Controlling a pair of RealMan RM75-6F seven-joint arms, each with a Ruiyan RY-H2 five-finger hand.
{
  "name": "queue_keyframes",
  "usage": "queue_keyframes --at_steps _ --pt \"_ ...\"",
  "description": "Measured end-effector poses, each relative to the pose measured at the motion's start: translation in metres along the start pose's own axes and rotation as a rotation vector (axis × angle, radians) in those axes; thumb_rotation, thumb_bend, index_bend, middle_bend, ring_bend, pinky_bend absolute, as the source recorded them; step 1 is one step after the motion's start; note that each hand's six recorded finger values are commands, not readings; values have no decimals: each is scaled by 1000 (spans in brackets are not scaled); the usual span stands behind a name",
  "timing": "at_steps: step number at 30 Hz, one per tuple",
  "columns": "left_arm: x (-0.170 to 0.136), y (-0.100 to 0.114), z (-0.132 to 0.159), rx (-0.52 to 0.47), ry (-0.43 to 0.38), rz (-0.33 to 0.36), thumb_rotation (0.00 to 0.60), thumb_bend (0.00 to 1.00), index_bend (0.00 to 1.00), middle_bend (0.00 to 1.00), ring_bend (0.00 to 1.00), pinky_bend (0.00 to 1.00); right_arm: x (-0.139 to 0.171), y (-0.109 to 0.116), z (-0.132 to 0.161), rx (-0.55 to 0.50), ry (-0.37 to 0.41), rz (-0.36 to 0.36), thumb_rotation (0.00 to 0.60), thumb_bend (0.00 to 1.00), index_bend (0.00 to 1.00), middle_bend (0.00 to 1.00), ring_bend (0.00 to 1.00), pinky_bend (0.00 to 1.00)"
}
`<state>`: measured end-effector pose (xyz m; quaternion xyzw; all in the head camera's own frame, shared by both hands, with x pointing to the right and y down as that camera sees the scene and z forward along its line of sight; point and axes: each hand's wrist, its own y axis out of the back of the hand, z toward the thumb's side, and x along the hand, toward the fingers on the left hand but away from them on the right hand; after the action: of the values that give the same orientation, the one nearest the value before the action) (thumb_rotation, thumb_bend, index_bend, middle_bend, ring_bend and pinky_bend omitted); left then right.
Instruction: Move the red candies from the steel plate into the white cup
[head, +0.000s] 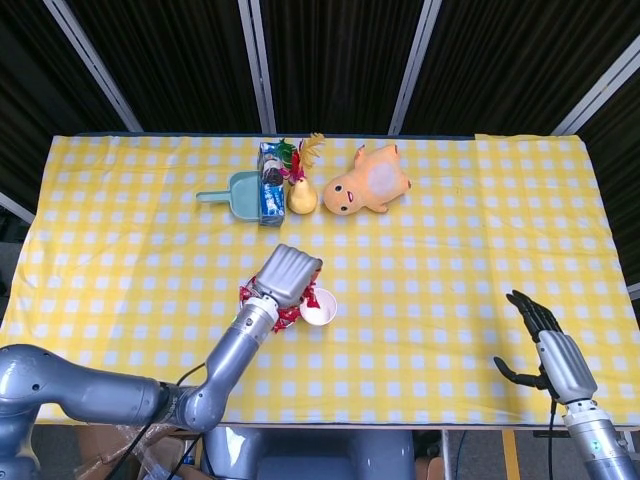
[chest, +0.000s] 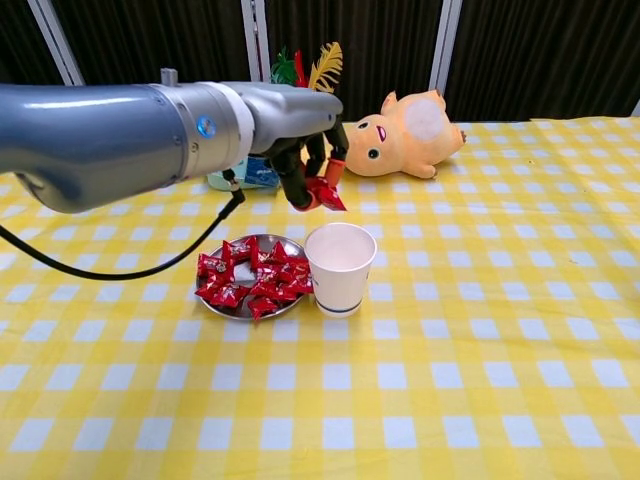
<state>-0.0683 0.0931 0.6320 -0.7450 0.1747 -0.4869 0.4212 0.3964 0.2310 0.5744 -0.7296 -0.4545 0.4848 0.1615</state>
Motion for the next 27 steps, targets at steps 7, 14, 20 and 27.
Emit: queue_keyframes --at_steps 7,14,20,27 --pt "4 -10 28 11 -33 -21 600 435 534 665 794 877 0 0 0 -11 -2 3 600 362 0 0 0 0" --pt "6 -20 37 15 -29 -34 600 433 521 657 794 877 0 1 0 -17 -2 4 600 362 0 0 0 0" --pt "5 -25 35 14 -21 -41 600 429 519 658 794 877 0 1 0 -18 0 3 600 362 0 0 0 0" --pt "3 -28 33 11 -16 -44 600 425 525 680 793 877 0 1 1 -16 0 1 600 362 0 0 0 0"
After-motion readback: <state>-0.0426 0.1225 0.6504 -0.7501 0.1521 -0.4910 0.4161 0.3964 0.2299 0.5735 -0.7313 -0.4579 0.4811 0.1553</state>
